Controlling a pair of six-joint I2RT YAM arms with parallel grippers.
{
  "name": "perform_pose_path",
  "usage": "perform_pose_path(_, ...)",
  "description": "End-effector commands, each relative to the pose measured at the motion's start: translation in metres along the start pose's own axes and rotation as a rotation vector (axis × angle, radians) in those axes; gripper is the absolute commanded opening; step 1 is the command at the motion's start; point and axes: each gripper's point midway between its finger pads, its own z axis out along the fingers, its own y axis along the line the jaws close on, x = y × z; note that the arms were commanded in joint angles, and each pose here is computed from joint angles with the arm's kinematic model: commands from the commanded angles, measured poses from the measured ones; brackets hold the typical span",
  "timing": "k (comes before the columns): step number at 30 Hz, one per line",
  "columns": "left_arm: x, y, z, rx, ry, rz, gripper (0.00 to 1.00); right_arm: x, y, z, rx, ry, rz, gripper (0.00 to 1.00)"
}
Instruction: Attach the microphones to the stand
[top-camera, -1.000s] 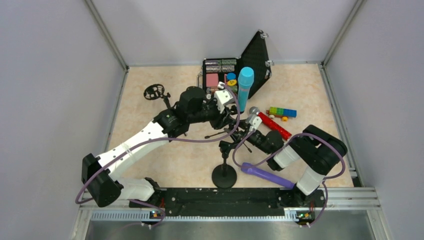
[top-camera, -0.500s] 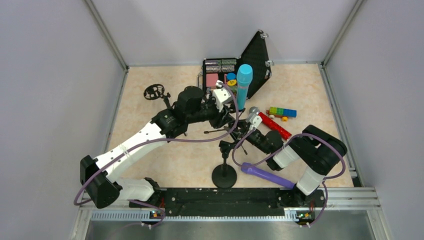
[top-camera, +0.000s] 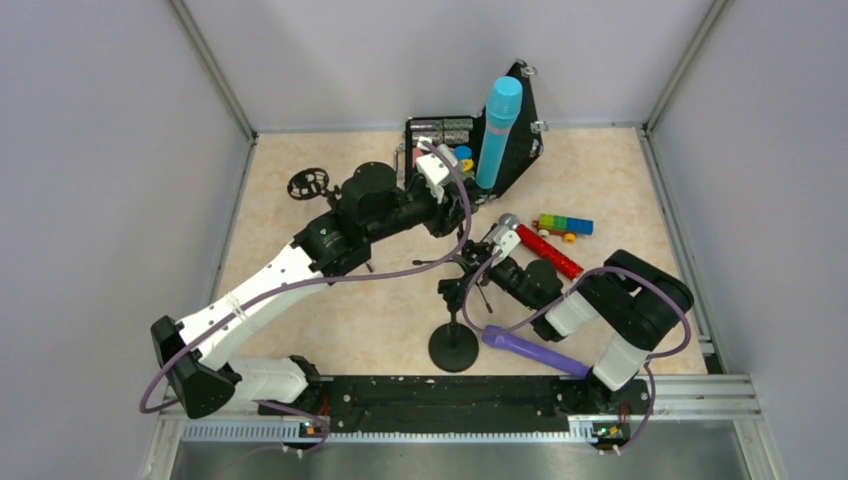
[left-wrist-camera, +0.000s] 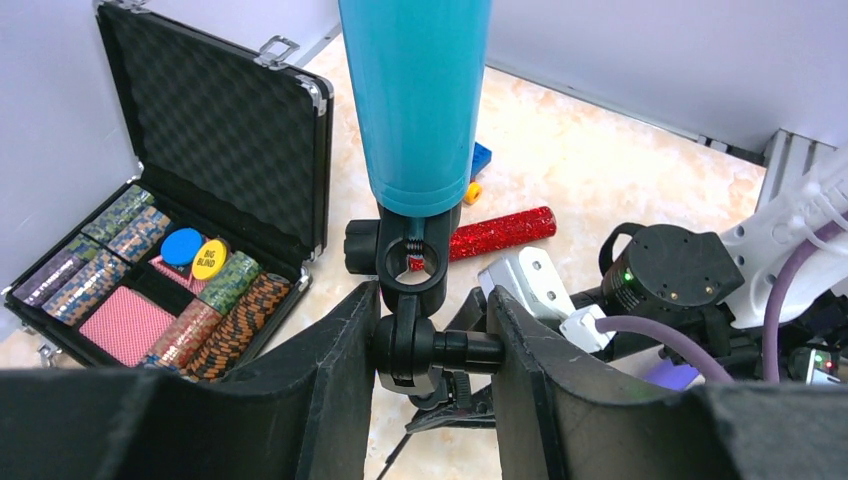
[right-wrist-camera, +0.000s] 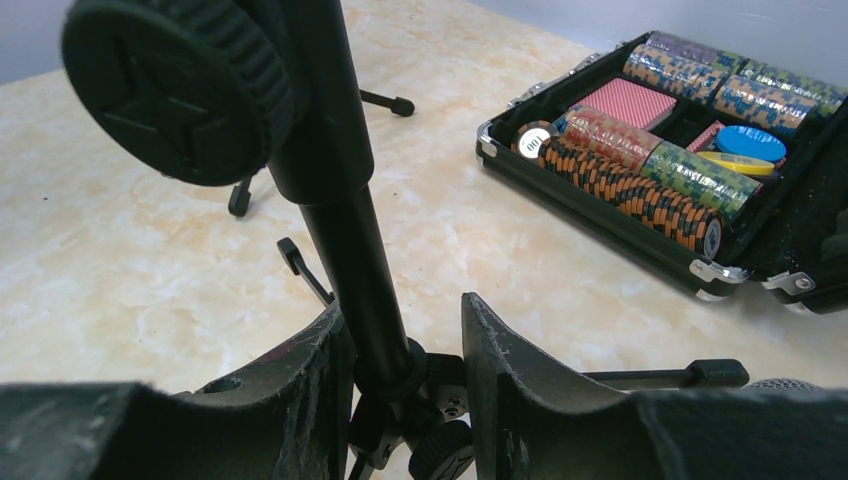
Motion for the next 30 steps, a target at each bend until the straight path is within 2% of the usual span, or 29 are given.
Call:
perform_pose_path(1, -0.094, 0.013, -0.021, -0.083, -0.28, 0.039, 0.0, -0.001, 0.001, 0.002, 0.007, 0.003, -0.021, 0.25)
perform_pose_path(18, -0.133, -0.001, -0.047, -0.027, -0.385, 0.07, 0.0, -0.002, 0.0, 0.0, 0.016, -0.002, -0.016, 0.25)
perform_pose_path(30, -0.156, -0.011, -0.062, 0.012, -0.475, 0.158, 0.0, 0.001, 0.0, 0.0, 0.014, 0.008, -0.014, 0.25)
